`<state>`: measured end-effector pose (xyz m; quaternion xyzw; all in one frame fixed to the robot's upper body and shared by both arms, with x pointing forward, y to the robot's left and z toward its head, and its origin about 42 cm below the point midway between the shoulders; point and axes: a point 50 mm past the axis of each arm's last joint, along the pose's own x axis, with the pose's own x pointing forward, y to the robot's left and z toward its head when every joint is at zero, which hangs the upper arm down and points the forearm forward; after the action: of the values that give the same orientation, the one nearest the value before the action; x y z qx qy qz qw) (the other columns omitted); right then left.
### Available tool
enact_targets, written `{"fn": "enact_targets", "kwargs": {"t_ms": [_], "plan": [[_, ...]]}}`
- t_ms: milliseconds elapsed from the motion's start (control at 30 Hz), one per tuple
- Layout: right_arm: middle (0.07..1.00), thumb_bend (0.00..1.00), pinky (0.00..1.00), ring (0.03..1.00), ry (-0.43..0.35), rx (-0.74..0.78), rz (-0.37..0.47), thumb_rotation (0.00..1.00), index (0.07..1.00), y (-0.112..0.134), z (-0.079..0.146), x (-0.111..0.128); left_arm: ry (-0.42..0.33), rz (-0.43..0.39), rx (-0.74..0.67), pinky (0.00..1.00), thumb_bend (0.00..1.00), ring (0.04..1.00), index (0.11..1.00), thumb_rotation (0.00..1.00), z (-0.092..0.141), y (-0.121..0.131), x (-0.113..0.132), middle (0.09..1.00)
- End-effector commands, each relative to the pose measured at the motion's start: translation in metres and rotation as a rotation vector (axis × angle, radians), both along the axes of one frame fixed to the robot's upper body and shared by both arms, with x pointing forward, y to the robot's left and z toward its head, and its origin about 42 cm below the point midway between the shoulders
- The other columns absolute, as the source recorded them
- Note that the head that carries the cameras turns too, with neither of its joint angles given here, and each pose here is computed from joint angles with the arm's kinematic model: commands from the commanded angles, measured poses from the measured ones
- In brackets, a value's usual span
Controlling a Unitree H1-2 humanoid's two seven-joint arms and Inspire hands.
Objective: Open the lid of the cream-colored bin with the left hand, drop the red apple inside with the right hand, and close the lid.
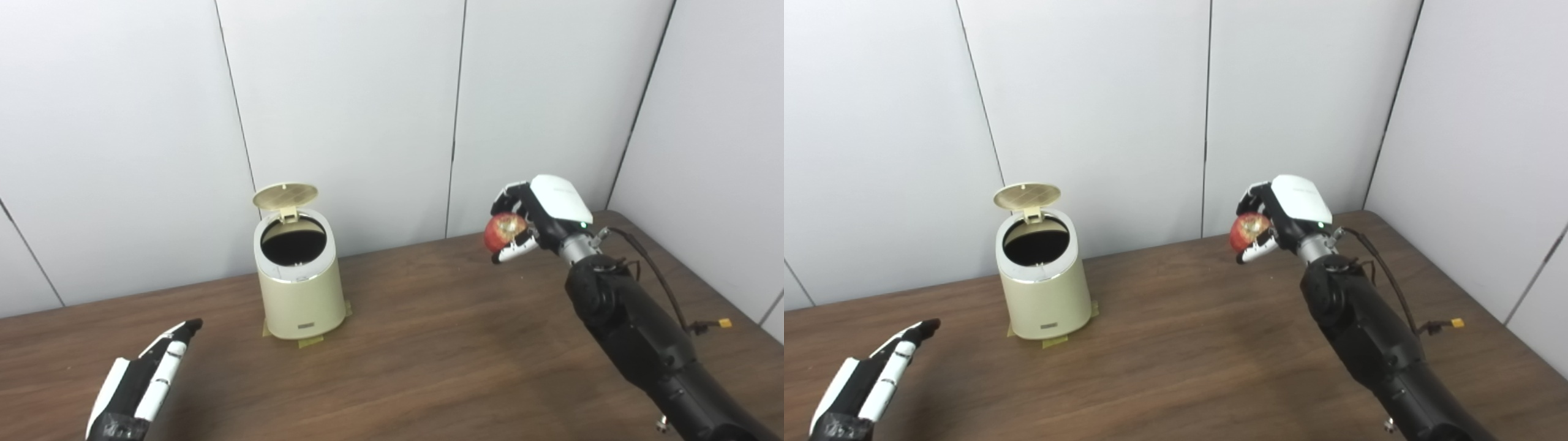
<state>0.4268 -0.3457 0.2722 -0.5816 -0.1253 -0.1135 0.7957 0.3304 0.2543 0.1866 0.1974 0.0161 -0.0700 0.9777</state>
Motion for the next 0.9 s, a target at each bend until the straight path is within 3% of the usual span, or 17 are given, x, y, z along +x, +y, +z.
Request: {"fn": "enact_targets", "kwargs": {"t_ms": [0, 267, 433, 633, 867], "plan": [[0.49, 0.5, 0.33, 0.395, -0.107, -0.008, 0.035, 0.0, 0.501, 0.015, 0.04, 0.003, -0.094, -0.007, 0.015, 1.0, 0.53, 0.961, 0.867, 0.99, 0.022, -0.005, 0.005, 0.916], [0.495, 0.5, 0.33, 0.383, -0.207, 0.021, 0.166, 0.0, 0.497, 0.073, 0.072, -0.015, -0.099, 0.003, 0.027, 0.94, 0.48, 0.935, 0.838, 1.0, 0.019, -0.016, 0.001, 0.894], [0.504, 0.5, 0.34, 0.38, -0.278, 0.037, 0.321, 0.0, 0.494, 0.128, 0.094, -0.024, -0.107, 0.001, 0.039, 0.92, 0.45, 0.935, 0.835, 1.0, 0.016, -0.021, -0.001, 0.905], [0.507, 0.5, 0.31, 0.383, -0.294, 0.041, 0.433, 0.0, 0.5, 0.176, 0.1, -0.022, -0.108, 0.001, 0.019, 0.9, 0.45, 0.914, 0.837, 1.0, 0.012, -0.026, -0.003, 0.9], [0.511, 0.5, 0.31, 0.387, -0.284, 0.101, 0.495, 0.0, 0.499, 0.201, 0.096, -0.013, -0.113, 0.01, 0.007, 0.86, 0.45, 0.872, 0.84, 1.0, 0.008, -0.034, -0.004, 0.878]]}}
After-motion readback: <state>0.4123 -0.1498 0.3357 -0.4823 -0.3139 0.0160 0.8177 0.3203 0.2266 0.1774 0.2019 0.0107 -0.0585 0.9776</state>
